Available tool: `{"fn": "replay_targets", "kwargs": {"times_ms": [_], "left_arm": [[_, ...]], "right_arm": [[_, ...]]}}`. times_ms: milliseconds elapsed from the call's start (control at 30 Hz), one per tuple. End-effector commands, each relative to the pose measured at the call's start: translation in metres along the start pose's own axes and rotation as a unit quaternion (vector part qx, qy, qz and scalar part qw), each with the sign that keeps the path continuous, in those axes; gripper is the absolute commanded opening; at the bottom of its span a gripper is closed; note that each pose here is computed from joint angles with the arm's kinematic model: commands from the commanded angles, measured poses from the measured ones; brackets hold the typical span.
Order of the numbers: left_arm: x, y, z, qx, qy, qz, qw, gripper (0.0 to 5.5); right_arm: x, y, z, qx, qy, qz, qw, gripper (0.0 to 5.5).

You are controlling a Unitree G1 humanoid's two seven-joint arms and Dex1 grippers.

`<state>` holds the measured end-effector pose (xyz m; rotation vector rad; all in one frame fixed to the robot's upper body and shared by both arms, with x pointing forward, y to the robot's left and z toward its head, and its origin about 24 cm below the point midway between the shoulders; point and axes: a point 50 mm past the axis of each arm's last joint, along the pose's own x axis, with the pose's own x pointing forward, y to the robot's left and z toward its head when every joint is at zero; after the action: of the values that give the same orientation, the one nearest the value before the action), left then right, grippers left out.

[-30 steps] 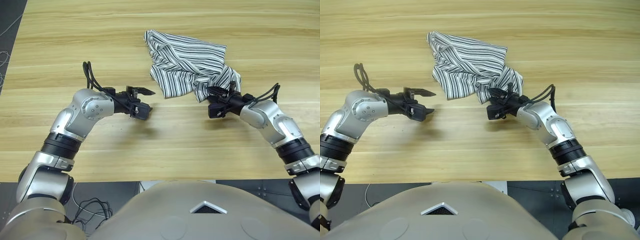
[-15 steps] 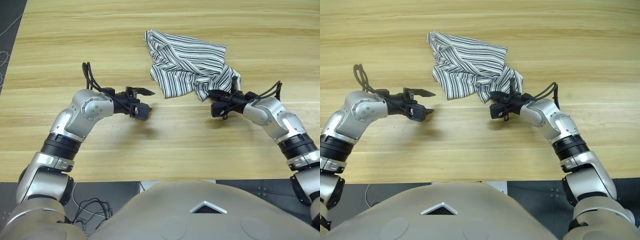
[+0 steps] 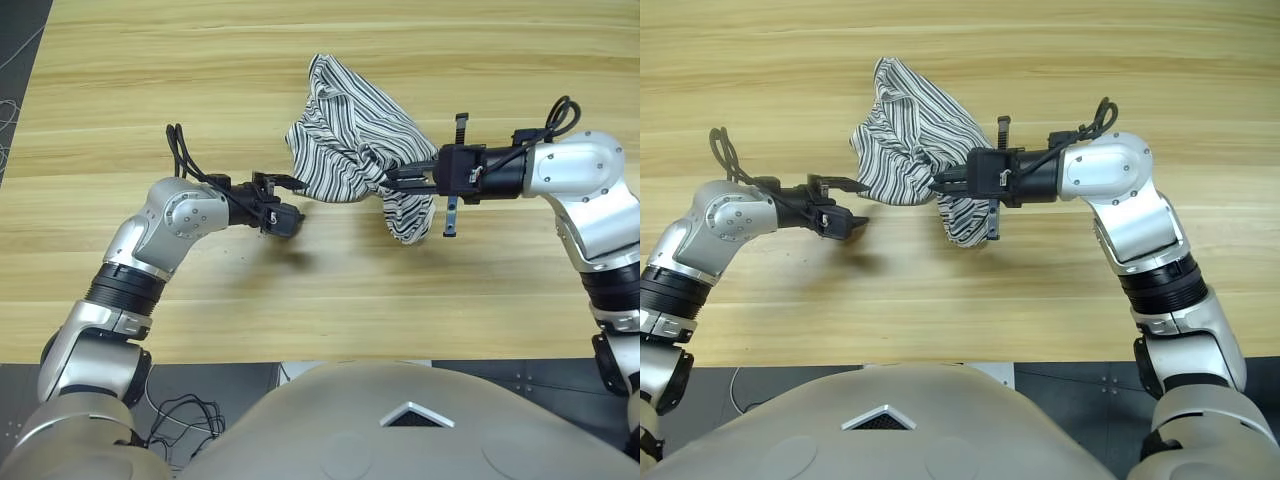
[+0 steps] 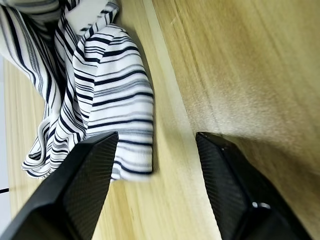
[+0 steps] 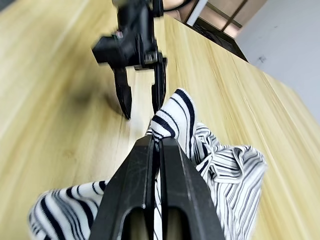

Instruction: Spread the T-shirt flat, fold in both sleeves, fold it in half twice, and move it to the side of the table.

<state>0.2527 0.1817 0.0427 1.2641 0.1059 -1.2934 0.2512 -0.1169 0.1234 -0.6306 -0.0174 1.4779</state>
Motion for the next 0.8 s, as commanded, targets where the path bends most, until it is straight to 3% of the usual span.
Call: {"fn": "replay_targets", "kwargs": {"times_ms": [33,200,400,667,800], "left_arm": [[0.002,-0.004,-0.008,-0.004,0.014,-0.017,1.000,2.91],[0.007,-0.008,-0.013,-0.016,0.011,-0.018,1.000,2.91],[0.015,-0.007,-0.013,-0.023,0.002,-0.004,1.000,2.91],[0.024,-0.001,-0.007,-0.022,-0.018,0.008,1.000,2.91],[0.040,0.006,0.018,-0.137,-0.103,0.087,0.981,2.91]], "right_arm": [[0.021,-0.014,0.013,0.026,-0.043,0.004,0.999,0.13],[0.027,-0.089,0.034,0.064,-0.100,-0.168,0.979,0.13],[-0.006,-0.175,0.075,0.084,-0.156,-0.340,0.924,0.13],[-0.025,-0.194,0.080,0.097,-0.171,-0.389,0.900,0.13],[-0.028,-0.197,0.076,0.102,-0.165,-0.402,0.895,0.13]]}}
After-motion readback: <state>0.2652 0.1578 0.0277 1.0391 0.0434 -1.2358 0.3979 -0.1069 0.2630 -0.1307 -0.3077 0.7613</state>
